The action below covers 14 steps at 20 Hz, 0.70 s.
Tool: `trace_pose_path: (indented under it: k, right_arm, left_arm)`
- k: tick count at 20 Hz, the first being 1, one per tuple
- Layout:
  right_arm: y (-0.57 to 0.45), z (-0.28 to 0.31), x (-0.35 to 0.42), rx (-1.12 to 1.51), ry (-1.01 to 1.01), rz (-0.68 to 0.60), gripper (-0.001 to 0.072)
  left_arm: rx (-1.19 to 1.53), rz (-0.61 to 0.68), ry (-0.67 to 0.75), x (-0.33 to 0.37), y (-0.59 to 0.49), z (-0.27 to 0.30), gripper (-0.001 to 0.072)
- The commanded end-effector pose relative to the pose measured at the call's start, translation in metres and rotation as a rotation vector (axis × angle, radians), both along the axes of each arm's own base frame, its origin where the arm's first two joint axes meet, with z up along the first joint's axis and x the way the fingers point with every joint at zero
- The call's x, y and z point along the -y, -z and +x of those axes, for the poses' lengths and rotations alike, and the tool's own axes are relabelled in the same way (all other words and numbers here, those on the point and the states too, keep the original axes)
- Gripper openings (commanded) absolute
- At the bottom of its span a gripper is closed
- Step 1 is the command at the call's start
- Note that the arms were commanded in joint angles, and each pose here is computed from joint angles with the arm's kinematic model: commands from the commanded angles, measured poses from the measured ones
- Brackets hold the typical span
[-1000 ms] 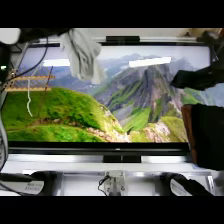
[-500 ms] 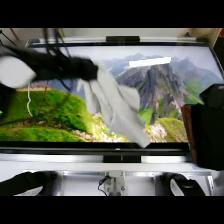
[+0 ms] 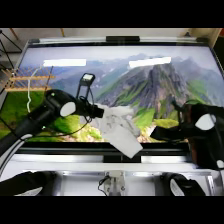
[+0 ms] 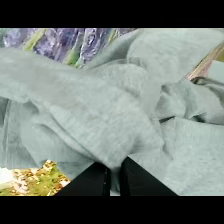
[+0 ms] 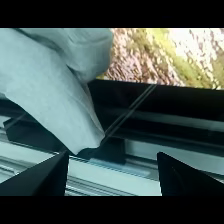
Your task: Fold the shirts.
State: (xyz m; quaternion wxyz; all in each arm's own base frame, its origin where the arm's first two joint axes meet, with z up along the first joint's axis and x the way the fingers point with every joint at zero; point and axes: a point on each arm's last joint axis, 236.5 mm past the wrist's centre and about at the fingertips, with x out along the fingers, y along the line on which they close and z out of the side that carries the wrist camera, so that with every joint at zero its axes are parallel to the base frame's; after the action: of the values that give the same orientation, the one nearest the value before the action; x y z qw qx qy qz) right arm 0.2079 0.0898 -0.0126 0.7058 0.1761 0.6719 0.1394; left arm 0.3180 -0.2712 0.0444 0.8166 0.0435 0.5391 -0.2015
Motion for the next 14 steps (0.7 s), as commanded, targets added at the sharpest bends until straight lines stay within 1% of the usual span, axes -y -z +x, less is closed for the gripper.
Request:
trace_pose_path:
  k: [1,4,5,9,10,11,12,14]
  right_arm:
    - [0.053,-0.034,-0.027,-0.155,0.055,0.13,0.0667]
    - [0.057,-0.019,-0.044,-0.136,0.102,0.222,0.0664]
    - [0.057,-0.014,-0.051,-0.127,0.11,0.248,0.0638]
    - [0.077,-0.018,-0.088,-0.127,0.021,0.229,0.0634]
    - [0.082,-0.016,-0.096,-0.115,0.015,0.223,0.0474]
    - [0.085,-0.009,-0.101,-0.093,0.034,0.22,0.0163]
    - [0.082,-0.002,-0.105,-0.08,0.067,0.236,0.0073]
    - [0.061,0.013,-0.107,-0.016,0.017,0.257,0.0072]
  left_arm:
    - [-0.034,0.053,0.022,-0.012,0.012,-0.008,0.0039]
    - [-0.031,0.053,0.022,-0.012,0.012,-0.007,0.0039]
    - [-0.03,0.055,0.022,-0.012,0.012,-0.007,0.0039]
    - [-0.017,0.074,0.022,-0.016,0.012,-0.004,0.0039]
    - [-0.016,0.079,0.022,-0.017,0.012,-0.004,0.004]
    - [-0.017,0.083,0.022,-0.018,0.013,-0.004,0.004]
    - [-0.022,0.096,0.023,-0.021,0.014,-0.005,0.0039]
    - [-0.033,0.162,0.039,-0.035,0.013,-0.01,0.0039]
